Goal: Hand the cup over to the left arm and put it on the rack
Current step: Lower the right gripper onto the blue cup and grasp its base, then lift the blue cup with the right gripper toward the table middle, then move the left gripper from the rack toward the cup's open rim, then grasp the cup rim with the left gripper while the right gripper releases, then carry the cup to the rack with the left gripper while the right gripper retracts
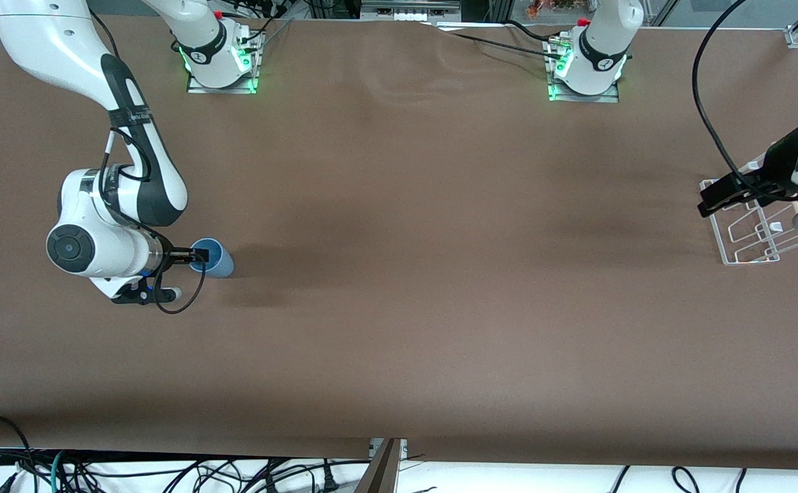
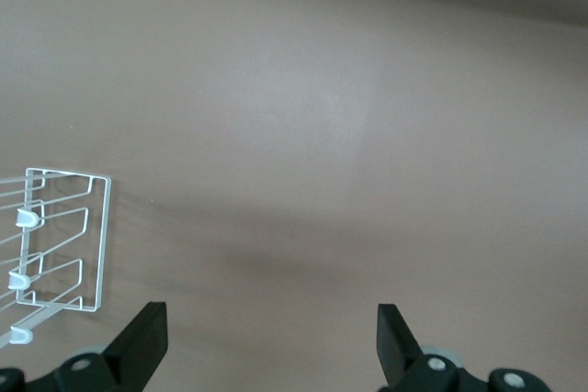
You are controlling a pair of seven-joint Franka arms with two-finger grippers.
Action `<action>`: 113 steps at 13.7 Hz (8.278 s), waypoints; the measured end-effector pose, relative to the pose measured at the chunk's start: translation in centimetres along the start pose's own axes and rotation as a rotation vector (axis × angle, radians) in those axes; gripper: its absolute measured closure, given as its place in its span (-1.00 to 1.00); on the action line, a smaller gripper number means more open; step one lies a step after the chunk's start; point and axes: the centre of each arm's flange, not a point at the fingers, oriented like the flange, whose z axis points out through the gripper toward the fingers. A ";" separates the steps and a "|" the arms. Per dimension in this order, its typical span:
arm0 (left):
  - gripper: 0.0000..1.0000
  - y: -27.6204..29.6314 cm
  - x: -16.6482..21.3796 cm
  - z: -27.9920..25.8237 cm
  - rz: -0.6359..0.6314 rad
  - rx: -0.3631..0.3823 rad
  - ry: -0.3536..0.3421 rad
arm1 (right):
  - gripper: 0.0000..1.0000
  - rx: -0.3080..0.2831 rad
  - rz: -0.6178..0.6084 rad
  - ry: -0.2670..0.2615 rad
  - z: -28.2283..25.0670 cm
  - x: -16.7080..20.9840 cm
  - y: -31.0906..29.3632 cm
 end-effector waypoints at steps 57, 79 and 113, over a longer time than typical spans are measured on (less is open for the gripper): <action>-1.00 19.1 -1.8 2.3 0.500 -0.348 0.131 | 0.88 0.921 0.315 -0.069 -19.8 -6.4 -35.9; -1.00 30.2 -14.3 13.8 1.307 0.011 0.522 | 0.88 0.919 0.309 -0.071 -19.6 -6.4 -36.0; -0.37 26.4 -8.4 12.9 1.247 0.064 0.433 | -1.00 0.817 0.278 -0.066 -28.1 -4.1 -19.8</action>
